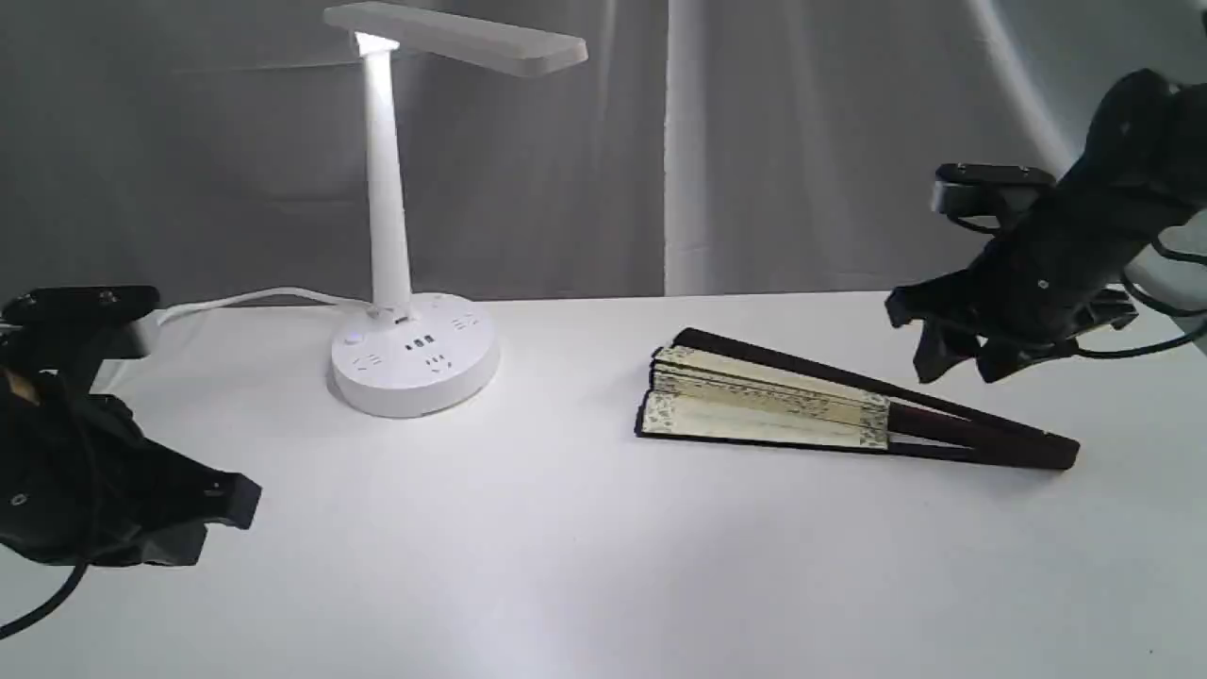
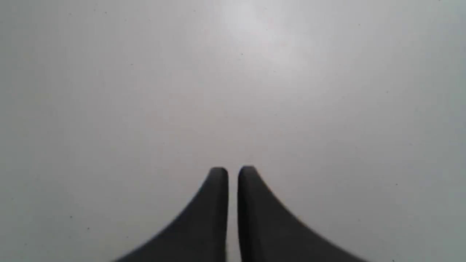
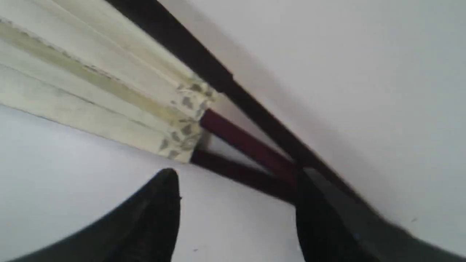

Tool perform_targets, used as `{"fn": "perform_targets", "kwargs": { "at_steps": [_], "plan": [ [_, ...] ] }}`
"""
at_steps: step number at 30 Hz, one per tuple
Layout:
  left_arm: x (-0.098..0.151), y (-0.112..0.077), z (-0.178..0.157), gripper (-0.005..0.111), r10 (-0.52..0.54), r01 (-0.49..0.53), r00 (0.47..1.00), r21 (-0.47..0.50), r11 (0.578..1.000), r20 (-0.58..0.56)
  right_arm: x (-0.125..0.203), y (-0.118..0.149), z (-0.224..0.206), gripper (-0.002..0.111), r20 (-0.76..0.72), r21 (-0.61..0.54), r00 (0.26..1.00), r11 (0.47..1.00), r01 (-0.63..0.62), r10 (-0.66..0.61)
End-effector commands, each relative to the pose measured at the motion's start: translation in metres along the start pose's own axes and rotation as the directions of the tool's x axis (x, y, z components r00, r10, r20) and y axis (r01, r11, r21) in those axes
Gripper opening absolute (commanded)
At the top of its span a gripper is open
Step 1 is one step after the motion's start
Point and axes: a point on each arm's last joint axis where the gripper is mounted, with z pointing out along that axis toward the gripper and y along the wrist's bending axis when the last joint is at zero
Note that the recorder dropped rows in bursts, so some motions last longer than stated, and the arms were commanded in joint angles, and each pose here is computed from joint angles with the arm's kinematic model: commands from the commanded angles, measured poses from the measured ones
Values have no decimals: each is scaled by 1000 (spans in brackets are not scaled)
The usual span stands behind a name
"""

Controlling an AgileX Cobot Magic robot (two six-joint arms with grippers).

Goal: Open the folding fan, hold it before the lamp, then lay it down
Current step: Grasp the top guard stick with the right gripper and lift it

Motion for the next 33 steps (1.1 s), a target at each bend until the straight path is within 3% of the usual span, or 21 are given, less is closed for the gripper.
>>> {"fn": "perform_targets", "kwargs": {
  "at_steps": [1,14,21,27,33],
  "plan": [
    [-3,-2,-2,4,3,-3,1000,7,1000,23,-6,-10,5,52,67,60,988,989,138,-142],
    [-3,-2,-2,4,3,-3,1000,7,1000,23,0,-12,42,52,55,20,995,997,81,-82],
    [-3,-2,-2,4,3,-3,1000,7,1000,23,-5,-9,51,52,139,-34,990,999,-16,21],
    [-3,-2,-2,4,3,-3,1000,7,1000,23,-1,-2,66,52,110,-148,981,979,-141,158],
    [-3,-2,-2,4,3,-3,1000,7,1000,23,0,-2,73,52,109,-167,974,970,-179,198]
  ]
}}
